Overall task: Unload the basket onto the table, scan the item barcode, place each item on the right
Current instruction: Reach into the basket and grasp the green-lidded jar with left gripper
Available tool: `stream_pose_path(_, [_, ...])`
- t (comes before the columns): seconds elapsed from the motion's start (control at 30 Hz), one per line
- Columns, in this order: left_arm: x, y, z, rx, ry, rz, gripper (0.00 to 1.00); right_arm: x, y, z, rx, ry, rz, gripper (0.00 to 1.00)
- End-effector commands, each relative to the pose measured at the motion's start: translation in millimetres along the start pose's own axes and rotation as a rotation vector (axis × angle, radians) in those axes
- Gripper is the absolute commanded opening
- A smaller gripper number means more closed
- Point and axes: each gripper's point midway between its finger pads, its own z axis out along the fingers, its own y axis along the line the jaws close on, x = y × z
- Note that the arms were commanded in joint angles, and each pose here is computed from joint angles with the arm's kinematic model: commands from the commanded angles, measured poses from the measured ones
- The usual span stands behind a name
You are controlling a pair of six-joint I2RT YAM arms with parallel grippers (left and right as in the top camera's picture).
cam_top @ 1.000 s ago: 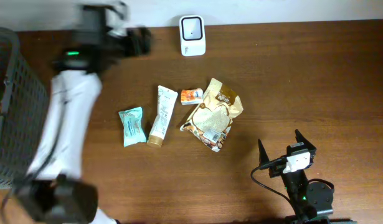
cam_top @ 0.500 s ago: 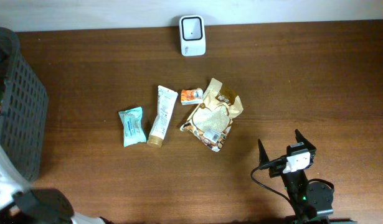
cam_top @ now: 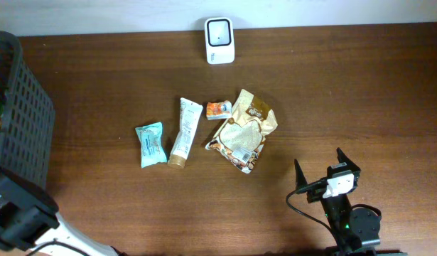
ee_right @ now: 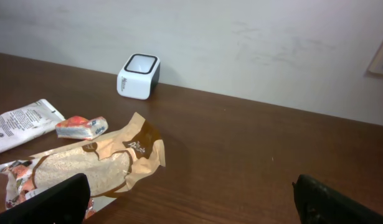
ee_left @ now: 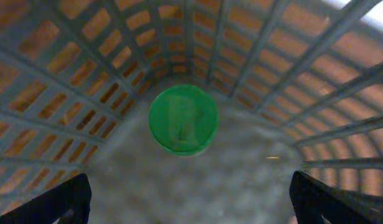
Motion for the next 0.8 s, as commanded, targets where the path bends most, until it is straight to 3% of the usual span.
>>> stream_pose_path(0.0, [6,4,30,-0.024,0.024,0.107,0.99,3,1,0,0.0,0.006,0.0,0.98])
stream_pose_path(0.23, [22,0,64,-0.009,0.057,0.115,0.99,3,1,0,0.0,0.006,0.0,0.98])
stream_pose_path(0.47, [9,4,70,-0.02,0.0,0.111,0.99,3,1,0,0.0,0.006,0.0,0.98])
stream_pose_path(0.77, [37,19,98,-0.098,0.081,0.049,0.99,3,1,0,-0.001,0.006,0.0,0.98])
